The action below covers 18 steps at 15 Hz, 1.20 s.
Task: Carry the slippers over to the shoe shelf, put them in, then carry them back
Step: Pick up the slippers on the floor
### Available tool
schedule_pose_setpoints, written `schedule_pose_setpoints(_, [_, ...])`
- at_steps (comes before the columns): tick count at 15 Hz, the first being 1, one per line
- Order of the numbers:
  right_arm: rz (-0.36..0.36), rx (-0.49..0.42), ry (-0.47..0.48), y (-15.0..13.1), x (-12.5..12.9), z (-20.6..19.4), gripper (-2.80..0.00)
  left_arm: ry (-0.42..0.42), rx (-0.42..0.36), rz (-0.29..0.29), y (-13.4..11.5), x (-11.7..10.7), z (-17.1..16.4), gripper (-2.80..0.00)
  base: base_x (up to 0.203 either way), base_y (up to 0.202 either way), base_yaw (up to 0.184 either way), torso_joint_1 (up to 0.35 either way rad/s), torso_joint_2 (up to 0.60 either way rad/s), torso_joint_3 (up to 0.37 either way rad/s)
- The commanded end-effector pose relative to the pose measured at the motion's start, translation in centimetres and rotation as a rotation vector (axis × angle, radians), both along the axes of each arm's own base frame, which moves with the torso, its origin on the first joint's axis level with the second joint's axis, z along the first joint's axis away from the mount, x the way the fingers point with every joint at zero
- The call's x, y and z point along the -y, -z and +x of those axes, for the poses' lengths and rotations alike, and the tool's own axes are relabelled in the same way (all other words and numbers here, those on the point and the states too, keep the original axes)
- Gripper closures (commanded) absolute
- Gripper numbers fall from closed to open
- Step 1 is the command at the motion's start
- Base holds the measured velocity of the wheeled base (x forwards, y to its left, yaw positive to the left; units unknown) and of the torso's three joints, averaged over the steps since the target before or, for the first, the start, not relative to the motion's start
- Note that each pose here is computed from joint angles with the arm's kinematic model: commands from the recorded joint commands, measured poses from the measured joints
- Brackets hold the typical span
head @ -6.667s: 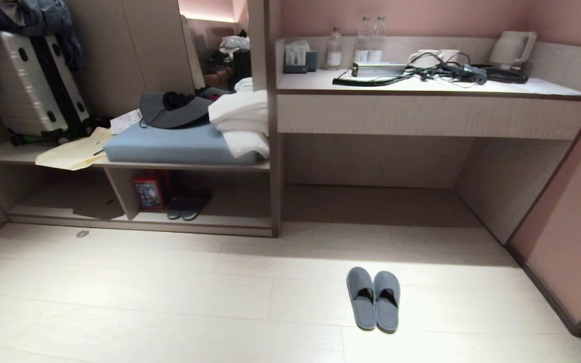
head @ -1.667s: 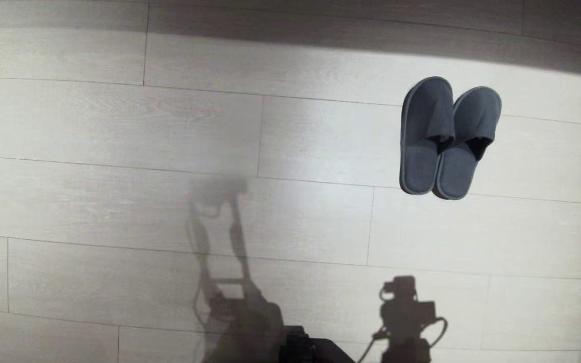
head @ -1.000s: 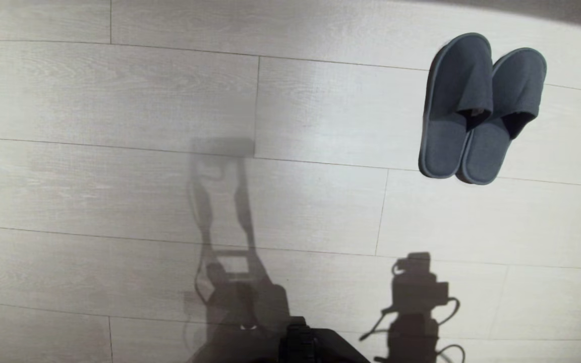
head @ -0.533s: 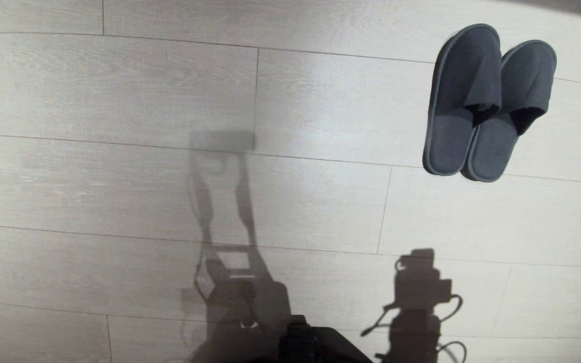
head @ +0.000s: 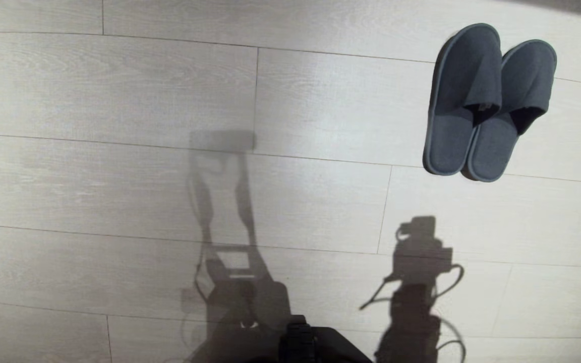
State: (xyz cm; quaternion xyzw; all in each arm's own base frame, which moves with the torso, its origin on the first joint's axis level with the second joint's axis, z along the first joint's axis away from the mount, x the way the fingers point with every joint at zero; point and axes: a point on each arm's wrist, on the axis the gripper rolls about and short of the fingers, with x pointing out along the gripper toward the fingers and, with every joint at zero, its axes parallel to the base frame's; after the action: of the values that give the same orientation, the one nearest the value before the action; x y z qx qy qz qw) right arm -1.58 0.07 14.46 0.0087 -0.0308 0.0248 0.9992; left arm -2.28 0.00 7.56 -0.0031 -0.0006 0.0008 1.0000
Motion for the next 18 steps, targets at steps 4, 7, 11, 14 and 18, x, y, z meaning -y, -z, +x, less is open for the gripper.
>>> schedule_pose_setpoints(4, [-0.011,-0.246,-0.001,-4.3,-0.1,10.6,0.0,-0.001,0.002,0.0,0.0,0.0,0.0,0.0,0.0,0.0,0.0,0.0,0.0,0.0])
schedule_pose_setpoints(7, [-0.022,-0.287,0.03,-3.7,-0.2,18.8,0.0,0.0,0.002,0.0,0.0,0.0,0.0,0.0,0.0,0.0,0.0,0.0,0.0,0.0])
schedule_pose_setpoints(11, [-0.045,-0.111,0.121,-3.2,-0.1,26.8,-2.8,0.0,0.002,0.002,0.0,0.0,0.0,0.0,0.0,0.0,0.0,0.0,0.0,0.0])
schedule_pose_setpoints(14, [-0.045,-0.006,0.134,-4.6,-0.2,29.0,-2.8,0.0,0.002,0.005,0.0,0.0,0.0,0.0,0.0,0.0,0.0,0.0,0.0,0.0])
schedule_pose_setpoints(18, [-0.052,0.088,0.144,-4.8,-0.2,31.4,-2.8,-0.003,0.002,0.006,0.0,0.0,0.0,0.0,0.0,0.0,0.0,0.0,0.0,0.0])
